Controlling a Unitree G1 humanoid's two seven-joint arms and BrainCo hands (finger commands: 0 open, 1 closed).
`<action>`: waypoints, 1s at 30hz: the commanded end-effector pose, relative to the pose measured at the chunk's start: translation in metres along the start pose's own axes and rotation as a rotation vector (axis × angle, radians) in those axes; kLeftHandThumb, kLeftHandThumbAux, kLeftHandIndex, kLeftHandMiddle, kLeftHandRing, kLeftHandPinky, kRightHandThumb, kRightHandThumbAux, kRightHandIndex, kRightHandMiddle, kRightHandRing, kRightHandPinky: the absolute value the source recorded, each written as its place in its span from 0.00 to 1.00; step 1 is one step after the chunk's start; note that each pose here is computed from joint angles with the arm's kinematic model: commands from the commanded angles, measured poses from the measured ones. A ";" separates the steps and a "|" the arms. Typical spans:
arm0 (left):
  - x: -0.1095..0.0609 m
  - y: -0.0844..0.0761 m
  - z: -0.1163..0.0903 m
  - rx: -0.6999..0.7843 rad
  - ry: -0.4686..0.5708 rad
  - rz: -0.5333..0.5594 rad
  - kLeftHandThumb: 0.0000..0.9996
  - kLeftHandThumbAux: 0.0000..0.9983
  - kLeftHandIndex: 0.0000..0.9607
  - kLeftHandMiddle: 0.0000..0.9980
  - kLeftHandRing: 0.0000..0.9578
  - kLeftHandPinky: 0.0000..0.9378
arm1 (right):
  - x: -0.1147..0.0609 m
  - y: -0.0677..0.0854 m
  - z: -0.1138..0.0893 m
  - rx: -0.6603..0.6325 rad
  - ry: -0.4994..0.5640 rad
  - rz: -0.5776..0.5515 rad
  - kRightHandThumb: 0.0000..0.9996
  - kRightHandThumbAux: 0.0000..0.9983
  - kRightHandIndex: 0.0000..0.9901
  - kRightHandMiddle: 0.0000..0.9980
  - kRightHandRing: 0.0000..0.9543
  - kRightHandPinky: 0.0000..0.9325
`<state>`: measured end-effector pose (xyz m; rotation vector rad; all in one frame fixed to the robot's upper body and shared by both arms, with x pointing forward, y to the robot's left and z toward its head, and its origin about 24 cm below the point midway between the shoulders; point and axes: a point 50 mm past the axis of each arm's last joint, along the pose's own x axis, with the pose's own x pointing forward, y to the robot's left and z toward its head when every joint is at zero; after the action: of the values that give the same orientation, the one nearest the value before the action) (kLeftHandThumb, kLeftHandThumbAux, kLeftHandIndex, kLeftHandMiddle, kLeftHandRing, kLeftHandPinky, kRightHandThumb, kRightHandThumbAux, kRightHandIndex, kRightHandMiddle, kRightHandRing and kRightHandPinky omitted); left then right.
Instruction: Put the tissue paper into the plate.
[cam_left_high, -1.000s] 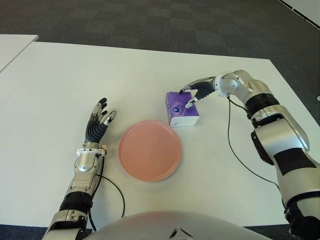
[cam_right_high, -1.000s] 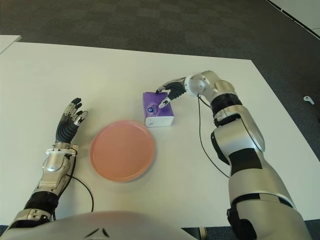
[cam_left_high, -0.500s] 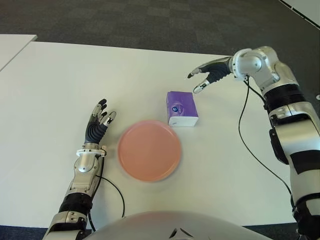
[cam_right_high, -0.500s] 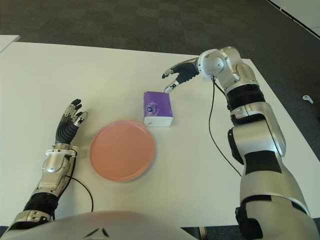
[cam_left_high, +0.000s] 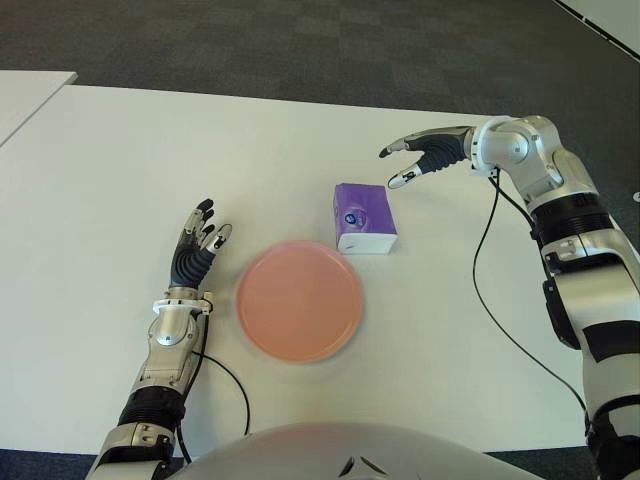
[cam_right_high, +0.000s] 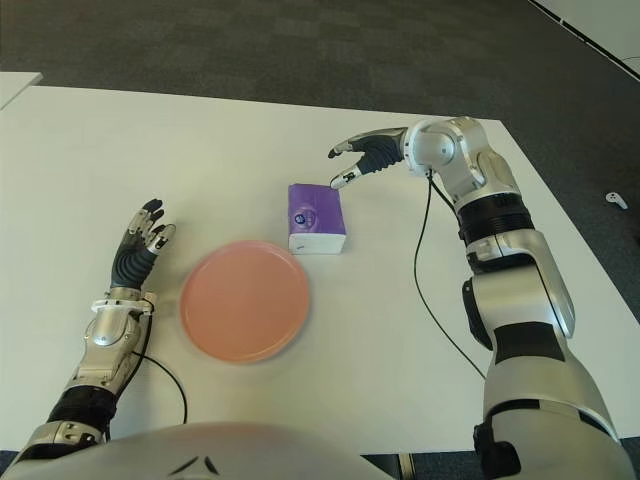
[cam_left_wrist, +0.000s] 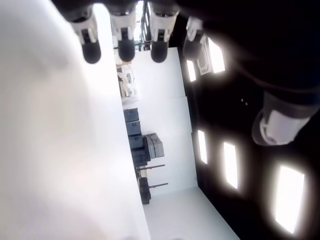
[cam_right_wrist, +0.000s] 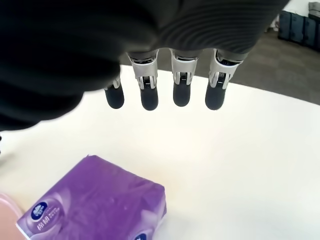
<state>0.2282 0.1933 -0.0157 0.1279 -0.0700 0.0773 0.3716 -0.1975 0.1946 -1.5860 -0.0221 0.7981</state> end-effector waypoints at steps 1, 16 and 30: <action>-0.021 -0.003 -0.023 -0.008 0.123 -0.010 0.00 0.47 0.00 0.00 0.00 0.00 | -0.001 0.006 -0.002 0.004 -0.017 -0.027 0.27 0.23 0.01 0.00 0.01 0.18; -0.023 -0.003 -0.022 -0.006 0.127 -0.003 0.00 0.48 0.00 0.00 0.00 0.00 | -0.008 0.017 0.010 0.011 -0.108 -0.071 0.24 0.24 0.00 0.00 0.00 0.00; -0.023 -0.002 -0.023 0.001 0.123 0.000 0.00 0.47 0.00 0.00 0.00 0.00 | 0.009 0.047 0.018 0.021 -0.121 -0.072 0.25 0.26 0.00 0.00 0.00 0.00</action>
<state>0.2268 0.1932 -0.0156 0.1272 -0.0669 0.0791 0.3508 -0.1908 0.1672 -1.5155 -0.1601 0.8133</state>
